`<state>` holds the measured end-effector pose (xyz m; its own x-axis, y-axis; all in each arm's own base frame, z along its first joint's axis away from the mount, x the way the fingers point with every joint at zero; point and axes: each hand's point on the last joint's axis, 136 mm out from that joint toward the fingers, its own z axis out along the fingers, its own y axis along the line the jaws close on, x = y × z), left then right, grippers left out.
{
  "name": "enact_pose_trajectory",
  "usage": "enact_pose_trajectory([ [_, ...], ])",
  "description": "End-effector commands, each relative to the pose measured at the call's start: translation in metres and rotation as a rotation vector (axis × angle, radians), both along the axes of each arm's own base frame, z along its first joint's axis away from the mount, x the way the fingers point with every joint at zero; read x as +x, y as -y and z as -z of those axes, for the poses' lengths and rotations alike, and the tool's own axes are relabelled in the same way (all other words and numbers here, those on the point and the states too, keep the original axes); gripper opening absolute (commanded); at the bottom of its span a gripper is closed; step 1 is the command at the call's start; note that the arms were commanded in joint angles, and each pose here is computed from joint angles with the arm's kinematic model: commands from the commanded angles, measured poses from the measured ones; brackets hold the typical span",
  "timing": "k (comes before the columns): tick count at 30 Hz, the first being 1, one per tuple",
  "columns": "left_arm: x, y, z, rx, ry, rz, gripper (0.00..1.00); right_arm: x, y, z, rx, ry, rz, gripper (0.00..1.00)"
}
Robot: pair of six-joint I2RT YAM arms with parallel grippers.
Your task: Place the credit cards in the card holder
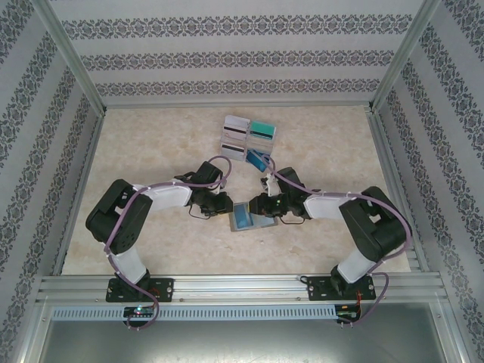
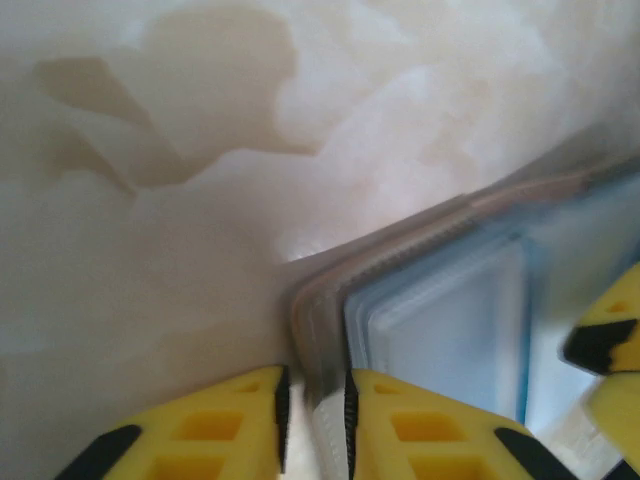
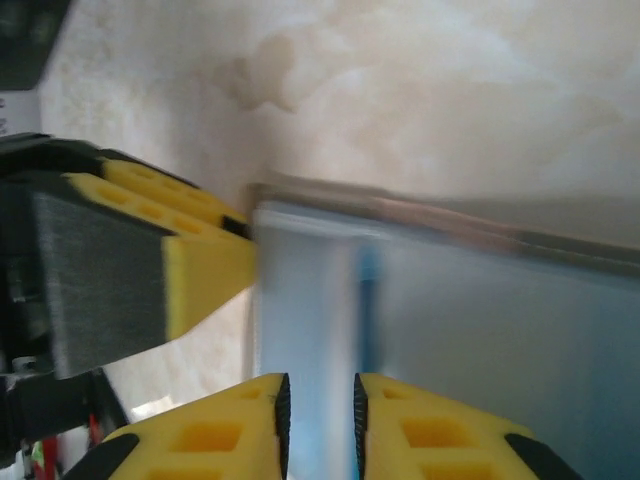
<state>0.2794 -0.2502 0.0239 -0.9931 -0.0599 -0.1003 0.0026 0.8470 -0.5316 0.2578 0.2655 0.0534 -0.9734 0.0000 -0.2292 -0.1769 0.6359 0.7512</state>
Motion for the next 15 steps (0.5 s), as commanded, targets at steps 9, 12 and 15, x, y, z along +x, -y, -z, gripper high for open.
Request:
enact_pose_trajectory([
  [9, 0.022, -0.021, -0.054, 0.135, 0.121, 0.042, 0.53, -0.034, 0.036, -0.047, -0.142, 0.011, -0.110, 0.30],
  [12, 0.045, -0.010, -0.054, 0.145, 0.136, 0.100, 0.48, -0.061, 0.040, -0.034, -0.154, -0.059, -0.133, 0.27],
  [15, 0.066, 0.003, -0.049, 0.154, 0.144, 0.158, 0.31, -0.083, 0.047, -0.013, -0.196, -0.109, -0.134, 0.22],
])
